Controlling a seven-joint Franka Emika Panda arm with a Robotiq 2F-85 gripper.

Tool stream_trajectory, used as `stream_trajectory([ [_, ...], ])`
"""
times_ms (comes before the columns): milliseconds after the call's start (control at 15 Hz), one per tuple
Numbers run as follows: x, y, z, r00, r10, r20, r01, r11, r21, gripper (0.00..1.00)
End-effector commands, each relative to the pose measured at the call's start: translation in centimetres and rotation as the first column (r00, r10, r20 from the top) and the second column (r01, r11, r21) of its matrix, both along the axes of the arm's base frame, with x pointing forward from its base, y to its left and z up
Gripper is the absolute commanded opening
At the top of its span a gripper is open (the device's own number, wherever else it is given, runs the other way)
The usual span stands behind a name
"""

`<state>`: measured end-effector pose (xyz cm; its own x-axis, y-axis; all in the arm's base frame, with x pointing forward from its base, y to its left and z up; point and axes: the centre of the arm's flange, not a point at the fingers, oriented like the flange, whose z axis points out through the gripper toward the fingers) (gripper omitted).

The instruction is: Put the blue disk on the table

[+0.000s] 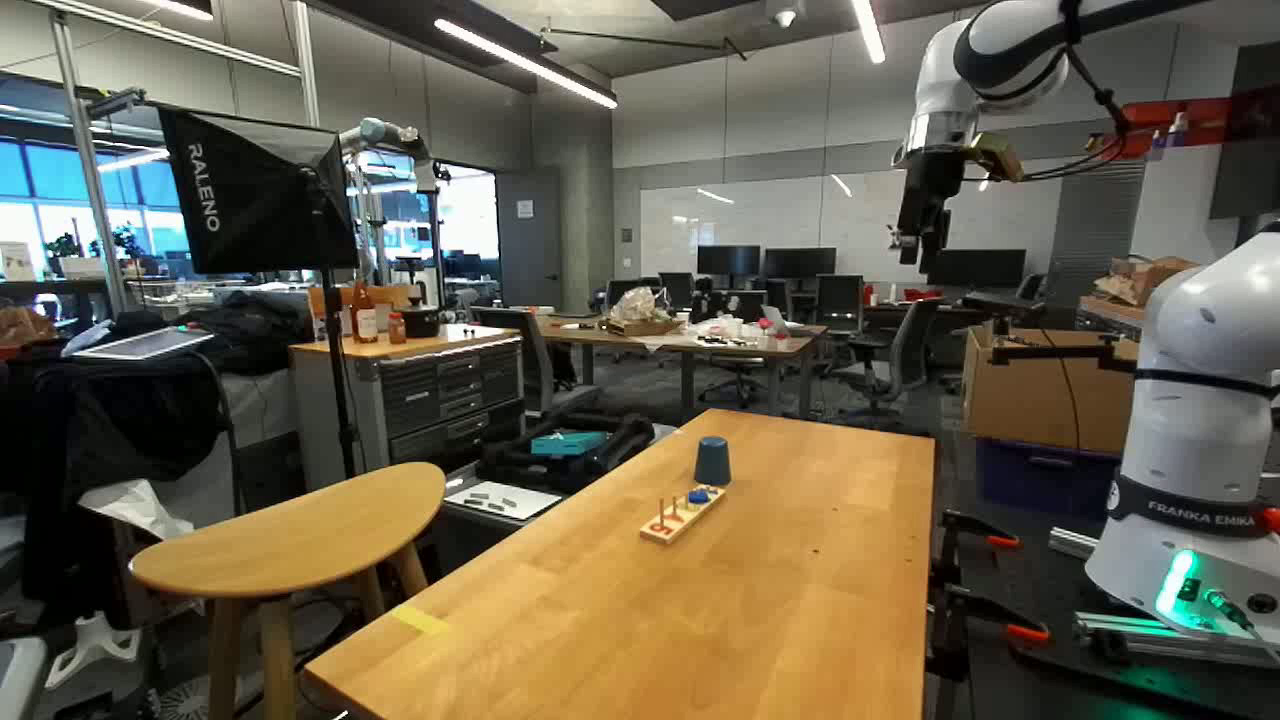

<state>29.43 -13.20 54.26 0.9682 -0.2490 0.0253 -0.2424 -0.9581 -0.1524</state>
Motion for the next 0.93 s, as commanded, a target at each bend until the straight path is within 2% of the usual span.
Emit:
stream_trajectory([
  [0,0.0,0.0,0.2,1.0,-0.001,0.004,0.001,1.0,-0.001,1.0],
  [400,0.0,-0.1,0.7,1.0,-0.002,0.016,0.002,1.0,-0.005,1.0],
  [533,1.0,1.2,-0.8,0.999,0.027,0.029,-0.026,0.999,-0.044,1.0],
  [867,9.1,6.0,-8.6,0.993,0.088,0.073,-0.077,0.987,-0.138,1.0],
])
